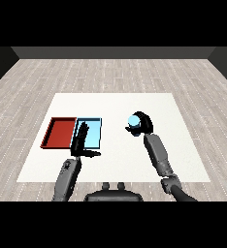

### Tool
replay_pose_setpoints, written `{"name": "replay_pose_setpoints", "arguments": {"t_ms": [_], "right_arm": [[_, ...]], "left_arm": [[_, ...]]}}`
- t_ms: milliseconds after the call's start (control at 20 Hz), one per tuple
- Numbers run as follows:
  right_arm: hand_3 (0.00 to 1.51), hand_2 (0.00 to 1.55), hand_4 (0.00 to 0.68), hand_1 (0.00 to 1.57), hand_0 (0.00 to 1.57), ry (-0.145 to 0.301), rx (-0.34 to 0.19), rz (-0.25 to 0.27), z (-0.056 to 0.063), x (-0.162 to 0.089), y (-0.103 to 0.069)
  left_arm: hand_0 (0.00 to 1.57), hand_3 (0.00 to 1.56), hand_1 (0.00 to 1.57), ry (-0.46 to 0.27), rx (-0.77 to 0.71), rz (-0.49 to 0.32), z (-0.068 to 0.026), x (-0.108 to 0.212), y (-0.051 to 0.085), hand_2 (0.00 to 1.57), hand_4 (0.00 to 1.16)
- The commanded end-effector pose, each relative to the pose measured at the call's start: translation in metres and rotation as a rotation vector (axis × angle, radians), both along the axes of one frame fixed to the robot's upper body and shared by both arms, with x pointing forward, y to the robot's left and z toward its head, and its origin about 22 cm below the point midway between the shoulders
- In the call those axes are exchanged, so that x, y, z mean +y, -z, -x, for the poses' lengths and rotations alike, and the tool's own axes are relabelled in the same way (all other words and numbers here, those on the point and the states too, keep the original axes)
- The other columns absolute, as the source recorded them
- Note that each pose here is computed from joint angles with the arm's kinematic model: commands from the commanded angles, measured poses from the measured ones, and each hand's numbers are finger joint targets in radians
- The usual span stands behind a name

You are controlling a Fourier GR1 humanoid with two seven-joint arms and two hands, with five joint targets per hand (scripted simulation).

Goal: Pick the blue can and put it in the blue box

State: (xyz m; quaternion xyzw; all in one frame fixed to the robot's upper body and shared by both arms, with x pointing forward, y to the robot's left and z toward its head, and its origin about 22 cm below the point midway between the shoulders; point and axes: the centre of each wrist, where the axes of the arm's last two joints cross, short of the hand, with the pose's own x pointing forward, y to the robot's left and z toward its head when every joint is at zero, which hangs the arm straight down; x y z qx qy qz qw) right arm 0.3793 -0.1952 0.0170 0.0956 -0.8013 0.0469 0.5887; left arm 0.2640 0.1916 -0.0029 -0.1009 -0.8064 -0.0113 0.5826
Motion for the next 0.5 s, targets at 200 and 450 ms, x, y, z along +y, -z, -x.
{"name": "replay_pose_setpoints", "arguments": {"t_ms": [200, 450], "right_arm": [[1.41, 1.44, 0.654, 1.43, 1.43, -0.002, -0.021, -0.006, 0.041, 0.065, 0.003], [1.41, 1.44, 0.666, 1.42, 1.42, -0.045, -0.01, -0.002, 0.043, 0.08, -0.024]], "left_arm": [[0.0, 0.0, 0.0, 0.053, 0.034, -0.017, -0.0132, -0.031, 0.024, 0.0, 0.0], [0.0, 0.0, 0.0, 0.047, 0.025, -0.059, -0.0161, -0.052, 0.02, 0.0, 0.0]]}}
